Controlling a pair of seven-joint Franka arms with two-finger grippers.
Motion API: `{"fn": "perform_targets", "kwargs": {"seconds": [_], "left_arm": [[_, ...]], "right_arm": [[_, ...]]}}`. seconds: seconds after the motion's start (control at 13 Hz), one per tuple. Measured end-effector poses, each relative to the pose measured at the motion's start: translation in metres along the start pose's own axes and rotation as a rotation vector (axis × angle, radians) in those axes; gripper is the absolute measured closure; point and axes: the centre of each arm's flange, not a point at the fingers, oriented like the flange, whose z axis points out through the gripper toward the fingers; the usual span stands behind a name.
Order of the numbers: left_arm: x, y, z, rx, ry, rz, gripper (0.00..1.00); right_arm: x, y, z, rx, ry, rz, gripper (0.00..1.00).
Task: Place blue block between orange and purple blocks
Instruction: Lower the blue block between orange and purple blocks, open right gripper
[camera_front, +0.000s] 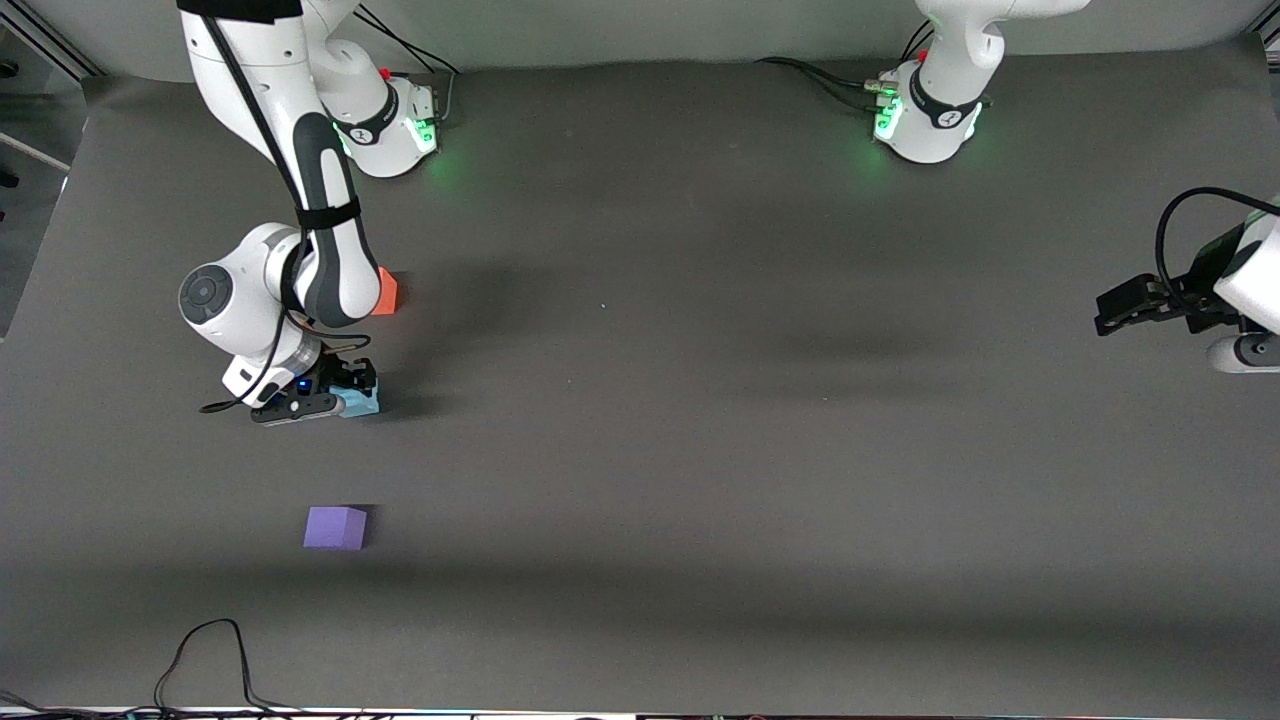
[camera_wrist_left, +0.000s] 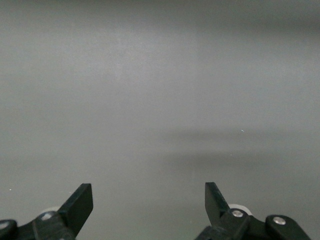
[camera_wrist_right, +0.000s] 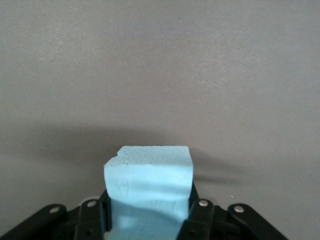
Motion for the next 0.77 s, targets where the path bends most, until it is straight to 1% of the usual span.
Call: {"fn": "perform_targets", "kwargs": {"seconds": [0.08,0.15,0.31,0.46,0.54,0.61,0.77], "left_arm": [[0.0,0.0,0.0,0.0,0.0,0.0,0.0],[0.0,0.0,0.0,0.0,0.0,0.0,0.0],[0.0,0.0,0.0,0.0,0.0,0.0,0.0],[0.0,0.0,0.0,0.0,0.0,0.0,0.0],[0.0,0.0,0.0,0.0,0.0,0.0,0.0],[0.0,0.0,0.0,0.0,0.0,0.0,0.0],[0.0,0.0,0.0,0.0,0.0,0.0,0.0]], "right_arm": [[-0.001,0.001,0.004,0.005,0.004,-0.002,0.47],[-0.001,0.002,0.006,0.004,0.004,-0.004,0.4],[0.001,0.002,0.008,-0.002,0.004,-0.005,0.18],[0.004,-0.001,0.007,0.004,0.007,-0.01,0.01],[0.006,-0.004,0.006,0.024,-0.006,-0.014,0.0],[0.009,-0.008,0.003,0.058,-0.027,-0.019,0.0],[0.023,-0.005,-0.016,0.1,-0.061,-0.039,0.0]]}}
